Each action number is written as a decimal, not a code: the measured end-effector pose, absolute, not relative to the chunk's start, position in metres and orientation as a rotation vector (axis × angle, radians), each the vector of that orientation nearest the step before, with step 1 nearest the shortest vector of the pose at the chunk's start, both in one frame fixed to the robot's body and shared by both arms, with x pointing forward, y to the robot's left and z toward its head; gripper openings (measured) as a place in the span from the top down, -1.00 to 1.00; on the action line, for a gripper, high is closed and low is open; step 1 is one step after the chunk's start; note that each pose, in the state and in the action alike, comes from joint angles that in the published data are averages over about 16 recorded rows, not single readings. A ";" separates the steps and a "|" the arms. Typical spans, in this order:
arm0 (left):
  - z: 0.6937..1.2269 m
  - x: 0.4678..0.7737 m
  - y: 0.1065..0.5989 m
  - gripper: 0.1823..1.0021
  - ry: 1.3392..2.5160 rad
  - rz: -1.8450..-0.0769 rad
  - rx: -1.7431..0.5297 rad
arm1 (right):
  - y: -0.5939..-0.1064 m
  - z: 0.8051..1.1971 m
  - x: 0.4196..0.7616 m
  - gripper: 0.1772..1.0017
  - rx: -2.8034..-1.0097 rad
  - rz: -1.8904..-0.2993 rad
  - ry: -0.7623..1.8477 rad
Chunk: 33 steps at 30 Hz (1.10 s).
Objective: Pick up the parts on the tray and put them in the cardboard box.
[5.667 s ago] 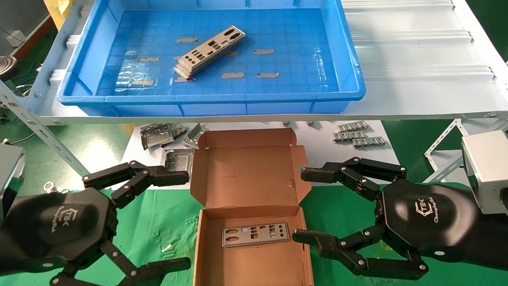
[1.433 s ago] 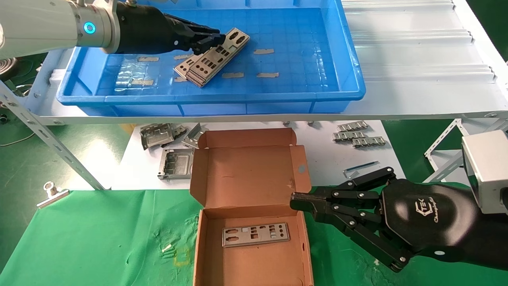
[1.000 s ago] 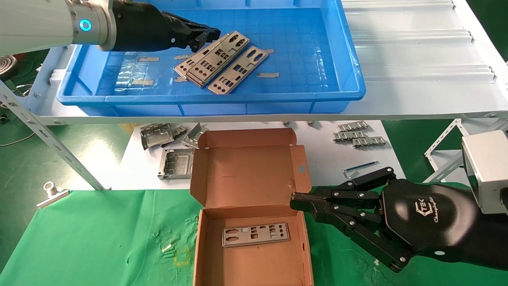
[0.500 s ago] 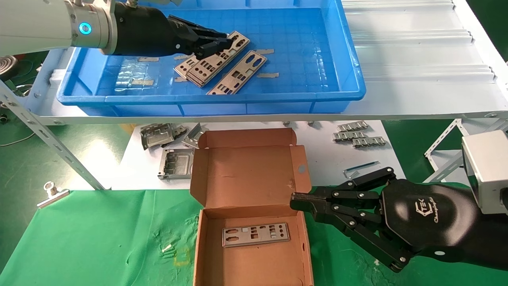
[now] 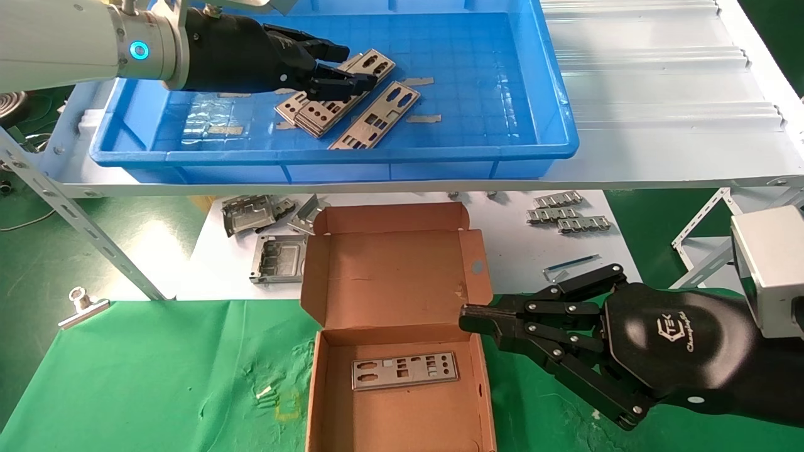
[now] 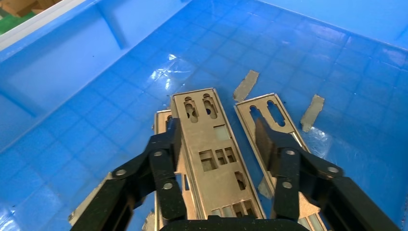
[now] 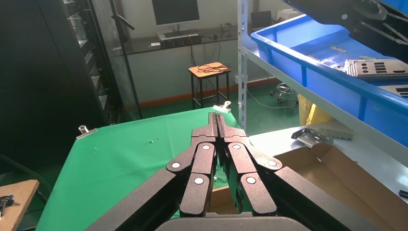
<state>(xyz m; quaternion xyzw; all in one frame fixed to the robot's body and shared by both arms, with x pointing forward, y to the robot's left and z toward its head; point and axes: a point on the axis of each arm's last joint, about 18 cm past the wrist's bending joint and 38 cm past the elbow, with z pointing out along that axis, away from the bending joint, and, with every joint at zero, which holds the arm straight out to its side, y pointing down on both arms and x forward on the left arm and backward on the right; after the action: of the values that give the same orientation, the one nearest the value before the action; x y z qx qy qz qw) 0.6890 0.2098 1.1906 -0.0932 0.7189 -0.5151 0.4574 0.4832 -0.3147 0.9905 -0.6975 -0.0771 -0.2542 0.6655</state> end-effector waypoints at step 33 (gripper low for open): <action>1.180 0.700 0.205 -0.44 1.774 -1.275 -0.306 | -0.315 0.990 0.483 0.97 -1.575 -0.574 -0.174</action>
<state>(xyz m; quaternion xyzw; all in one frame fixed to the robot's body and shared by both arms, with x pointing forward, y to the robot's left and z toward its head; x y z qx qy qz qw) 0.7002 0.2051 1.1800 -0.1239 0.7178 -0.5160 0.4507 0.4832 -0.3147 0.9905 -0.6975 -0.0771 -0.2542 0.6655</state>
